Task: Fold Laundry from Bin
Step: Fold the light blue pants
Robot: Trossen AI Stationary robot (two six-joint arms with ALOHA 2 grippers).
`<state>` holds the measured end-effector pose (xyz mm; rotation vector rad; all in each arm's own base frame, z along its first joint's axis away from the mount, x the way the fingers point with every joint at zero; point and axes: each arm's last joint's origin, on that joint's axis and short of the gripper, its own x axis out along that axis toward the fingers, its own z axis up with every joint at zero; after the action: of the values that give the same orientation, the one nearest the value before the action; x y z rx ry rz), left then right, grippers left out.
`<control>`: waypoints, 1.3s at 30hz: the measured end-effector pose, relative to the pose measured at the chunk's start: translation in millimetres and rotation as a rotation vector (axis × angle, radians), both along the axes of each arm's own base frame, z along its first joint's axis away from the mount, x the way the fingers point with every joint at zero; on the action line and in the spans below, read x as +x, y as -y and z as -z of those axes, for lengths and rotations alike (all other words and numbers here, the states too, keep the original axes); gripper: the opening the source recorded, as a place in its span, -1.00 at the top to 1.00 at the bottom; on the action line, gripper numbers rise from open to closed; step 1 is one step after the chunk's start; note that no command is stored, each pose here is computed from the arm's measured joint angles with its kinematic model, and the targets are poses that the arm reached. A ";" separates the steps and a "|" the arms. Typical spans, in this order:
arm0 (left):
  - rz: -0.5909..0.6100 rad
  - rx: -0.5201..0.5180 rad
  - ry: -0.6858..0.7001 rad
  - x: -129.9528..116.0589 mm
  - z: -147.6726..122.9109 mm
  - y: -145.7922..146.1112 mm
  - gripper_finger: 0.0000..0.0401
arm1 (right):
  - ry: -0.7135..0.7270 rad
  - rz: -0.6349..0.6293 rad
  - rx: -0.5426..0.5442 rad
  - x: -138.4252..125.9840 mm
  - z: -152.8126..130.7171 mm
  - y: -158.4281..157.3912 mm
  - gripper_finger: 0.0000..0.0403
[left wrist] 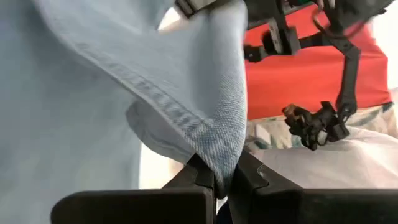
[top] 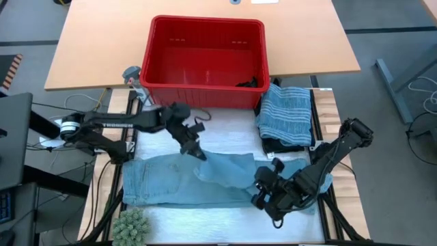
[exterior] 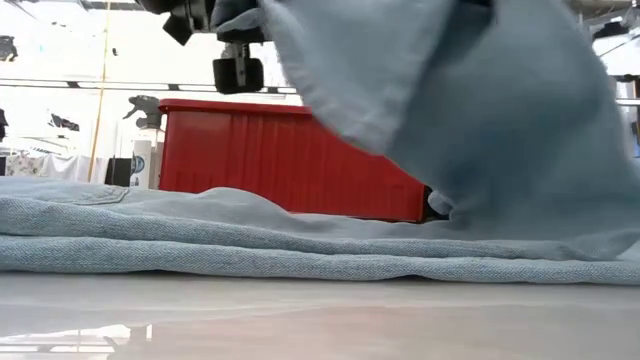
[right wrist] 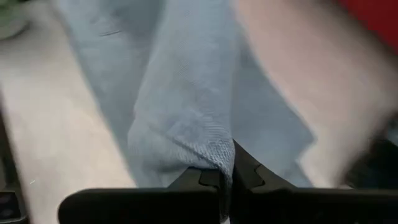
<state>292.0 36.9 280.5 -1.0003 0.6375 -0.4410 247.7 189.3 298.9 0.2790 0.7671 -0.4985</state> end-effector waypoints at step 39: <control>0.174 -0.060 -0.424 -31.8 44.4 -23.4 0.51 | -0.250 -0.183 -0.120 57.6 53.4 11.9 -0.29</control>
<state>260.2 60.3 236.1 -1.1104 1.1038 -0.4046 305.3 177.4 245.5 0.0335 0.9913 -0.4086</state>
